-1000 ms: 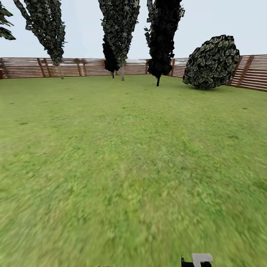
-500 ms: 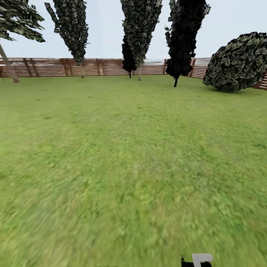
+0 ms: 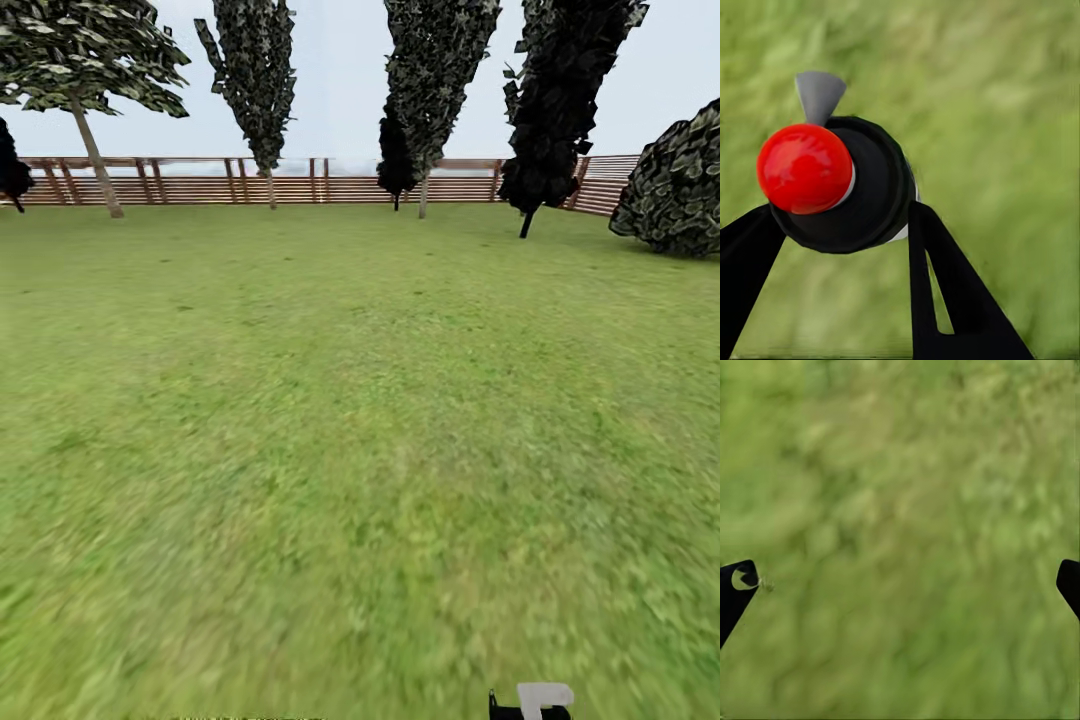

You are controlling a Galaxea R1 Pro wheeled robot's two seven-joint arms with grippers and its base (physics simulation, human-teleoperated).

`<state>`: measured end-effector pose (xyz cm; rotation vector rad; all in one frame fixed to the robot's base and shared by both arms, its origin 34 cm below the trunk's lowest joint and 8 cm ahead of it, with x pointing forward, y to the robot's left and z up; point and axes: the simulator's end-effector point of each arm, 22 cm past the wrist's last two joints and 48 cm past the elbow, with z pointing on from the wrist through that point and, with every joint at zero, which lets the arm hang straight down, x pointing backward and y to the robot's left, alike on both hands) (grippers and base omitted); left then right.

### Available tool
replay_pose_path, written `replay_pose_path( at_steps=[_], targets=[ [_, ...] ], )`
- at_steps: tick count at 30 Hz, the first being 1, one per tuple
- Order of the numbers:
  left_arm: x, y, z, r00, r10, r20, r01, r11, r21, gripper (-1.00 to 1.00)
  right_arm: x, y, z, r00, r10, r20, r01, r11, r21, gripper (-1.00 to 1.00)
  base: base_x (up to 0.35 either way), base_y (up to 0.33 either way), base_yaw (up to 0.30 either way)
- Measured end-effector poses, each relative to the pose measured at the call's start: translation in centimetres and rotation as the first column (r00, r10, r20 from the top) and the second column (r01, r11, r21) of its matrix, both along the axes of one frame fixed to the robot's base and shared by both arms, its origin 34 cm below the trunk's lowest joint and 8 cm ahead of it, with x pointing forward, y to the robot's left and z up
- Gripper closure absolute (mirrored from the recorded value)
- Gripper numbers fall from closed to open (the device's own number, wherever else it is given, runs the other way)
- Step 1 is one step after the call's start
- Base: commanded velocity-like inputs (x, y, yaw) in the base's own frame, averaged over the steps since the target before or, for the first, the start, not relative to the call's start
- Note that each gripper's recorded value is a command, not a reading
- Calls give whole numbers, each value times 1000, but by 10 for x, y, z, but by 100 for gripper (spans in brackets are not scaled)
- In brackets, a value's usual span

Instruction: In the garden, pick up the pesticide atomizer on the floor and spray pesticide onto both trees until each tree trunk is fully covered.

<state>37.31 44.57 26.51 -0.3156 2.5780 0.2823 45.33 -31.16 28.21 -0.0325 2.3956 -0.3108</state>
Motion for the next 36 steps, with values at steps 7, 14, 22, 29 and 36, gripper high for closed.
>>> replay_pose_path(
  at_steps=[7, 14, 22, 29, 36],
  targets=[
    [0, 0, 0, 1000, 0, 0, 0, 1000, 0, 100, 0, 0, 0, 1000, 0, 0, 0, 1000, 0, -100, 0, 0, 285],
    [0, 0, 0, 1000, 0, -1, 0, 1000, 0, 100, 0, 0, 0, 1000, 0, 0, 0, 1000, 0, -100, 0, 0, 285],
    [1, 0, 0, 1000, 0, 2, 0, 1000, 0, 100, 0, 0, 0, 1000, 0, 0, 0, 1000, 0, -100, 0, 0, 285],
    [1, 0, 0, 1000, 0, 2, 0, 1000, 1, 100, 0, 0, 0, 1000, 0, 0, 0, 1000, 0, -100, 0, 0, 285],
    [1, 0, 0, 1000, -2, 2, 2, 1000, 0, 100, 0, 0, 0, 1000, 0, 0, 0, 1000, 0, -100, 0, 0, 285]
  ],
)
